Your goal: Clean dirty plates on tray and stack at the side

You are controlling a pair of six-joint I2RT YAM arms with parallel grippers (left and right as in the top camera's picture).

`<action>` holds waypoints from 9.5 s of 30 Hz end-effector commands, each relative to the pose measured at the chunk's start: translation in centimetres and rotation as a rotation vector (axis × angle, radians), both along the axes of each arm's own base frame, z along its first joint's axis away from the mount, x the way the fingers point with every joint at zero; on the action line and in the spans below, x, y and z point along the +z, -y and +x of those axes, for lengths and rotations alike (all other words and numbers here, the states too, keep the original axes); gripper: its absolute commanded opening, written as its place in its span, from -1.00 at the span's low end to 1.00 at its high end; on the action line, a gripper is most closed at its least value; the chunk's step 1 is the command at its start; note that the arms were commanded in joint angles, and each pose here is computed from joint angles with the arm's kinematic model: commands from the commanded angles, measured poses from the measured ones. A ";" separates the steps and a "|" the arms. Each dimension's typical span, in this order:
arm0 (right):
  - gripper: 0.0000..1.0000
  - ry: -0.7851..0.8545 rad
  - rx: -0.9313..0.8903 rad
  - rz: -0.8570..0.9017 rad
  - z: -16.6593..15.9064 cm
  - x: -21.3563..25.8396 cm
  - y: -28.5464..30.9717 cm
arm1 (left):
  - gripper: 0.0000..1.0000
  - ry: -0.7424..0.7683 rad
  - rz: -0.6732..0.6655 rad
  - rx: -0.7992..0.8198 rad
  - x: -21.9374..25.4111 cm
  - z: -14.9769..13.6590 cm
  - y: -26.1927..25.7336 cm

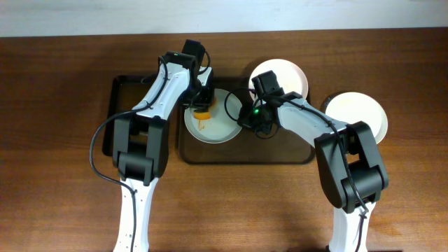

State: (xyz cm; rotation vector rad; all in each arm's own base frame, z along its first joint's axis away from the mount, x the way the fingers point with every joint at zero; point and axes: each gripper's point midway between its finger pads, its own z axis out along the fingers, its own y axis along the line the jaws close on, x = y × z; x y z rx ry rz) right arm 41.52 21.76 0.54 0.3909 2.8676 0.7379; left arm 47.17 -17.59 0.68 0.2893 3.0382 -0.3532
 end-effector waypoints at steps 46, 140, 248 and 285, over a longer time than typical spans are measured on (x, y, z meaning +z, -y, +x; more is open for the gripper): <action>-0.91 -0.029 0.005 -0.015 -0.4 -1.4 0.3 | -1.00 -0.418 0.052 0.084 -4.3 -8.7 -0.5; -0.92 0.425 0.181 -0.244 -0.8 14.7 1.7 | -1.00 0.244 0.263 0.613 23.5 -0.5 -20.5; -0.92 -0.104 0.006 -0.001 0.1 -2.2 5.5 | -1.00 0.169 0.083 -0.181 5.0 -0.3 3.9; -0.92 -0.106 0.010 0.002 0.0 -2.2 5.3 | -1.00 0.161 -0.196 -0.285 -2.2 -2.5 7.4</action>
